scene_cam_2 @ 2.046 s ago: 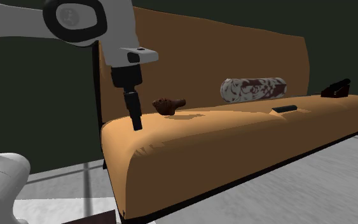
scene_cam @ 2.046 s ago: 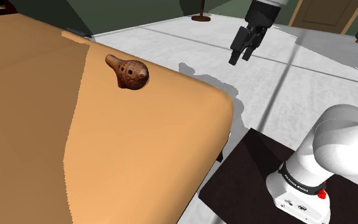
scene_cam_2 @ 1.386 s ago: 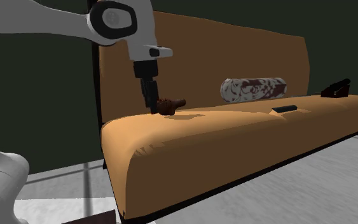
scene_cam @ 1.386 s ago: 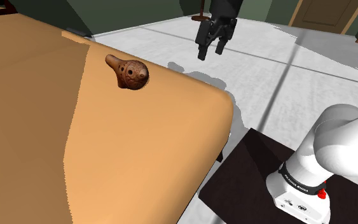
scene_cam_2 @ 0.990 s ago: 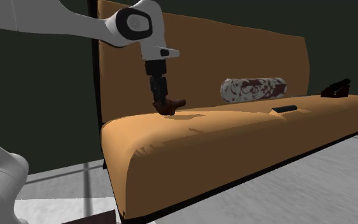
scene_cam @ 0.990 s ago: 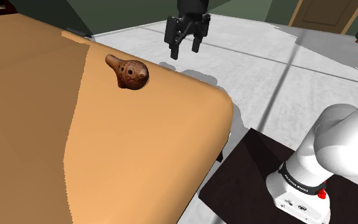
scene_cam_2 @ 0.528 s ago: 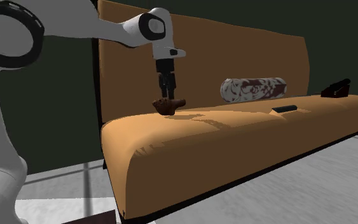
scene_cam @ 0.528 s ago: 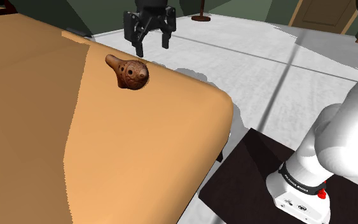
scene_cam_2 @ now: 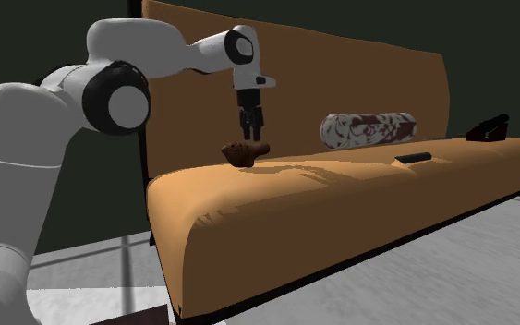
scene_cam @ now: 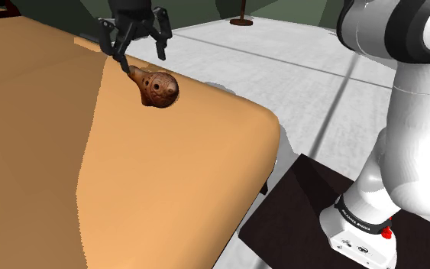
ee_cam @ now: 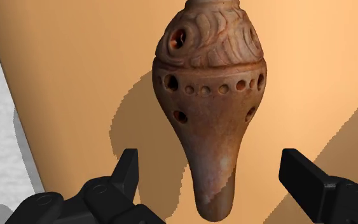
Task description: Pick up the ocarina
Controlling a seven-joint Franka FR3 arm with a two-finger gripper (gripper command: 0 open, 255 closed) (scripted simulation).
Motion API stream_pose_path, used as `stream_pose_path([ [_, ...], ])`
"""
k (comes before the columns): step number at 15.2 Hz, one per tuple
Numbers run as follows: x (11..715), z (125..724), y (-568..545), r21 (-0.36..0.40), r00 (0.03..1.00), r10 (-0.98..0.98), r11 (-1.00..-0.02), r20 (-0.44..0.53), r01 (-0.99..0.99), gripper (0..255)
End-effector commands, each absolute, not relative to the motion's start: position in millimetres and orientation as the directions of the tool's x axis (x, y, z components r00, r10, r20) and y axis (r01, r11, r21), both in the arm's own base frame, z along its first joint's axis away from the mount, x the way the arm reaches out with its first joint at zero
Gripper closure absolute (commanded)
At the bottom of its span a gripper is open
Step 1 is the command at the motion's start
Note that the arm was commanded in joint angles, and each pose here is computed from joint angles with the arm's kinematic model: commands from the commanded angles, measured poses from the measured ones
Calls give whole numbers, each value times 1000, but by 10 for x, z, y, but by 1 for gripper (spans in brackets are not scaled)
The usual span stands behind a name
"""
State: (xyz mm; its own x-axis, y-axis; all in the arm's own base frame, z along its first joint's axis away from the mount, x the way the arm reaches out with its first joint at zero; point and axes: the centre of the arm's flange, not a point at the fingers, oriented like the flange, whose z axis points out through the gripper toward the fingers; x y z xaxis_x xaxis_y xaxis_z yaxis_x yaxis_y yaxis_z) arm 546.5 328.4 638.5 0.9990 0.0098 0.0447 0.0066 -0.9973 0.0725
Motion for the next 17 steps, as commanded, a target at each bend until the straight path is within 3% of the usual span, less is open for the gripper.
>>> stream_pose_path([
  [1, 5478, 6296, 3309, 74, 999, 9, -997, 45, 6, 0],
  [8, 5478, 6055, 3309, 74, 999, 9, -997, 45, 6, 0],
  [9, 5482, 6053, 3310, 74, 999, 9, -997, 45, 6, 255],
  [17, 5486, 6053, 3311, 74, 999, 9, -997, 45, 6, 255],
])
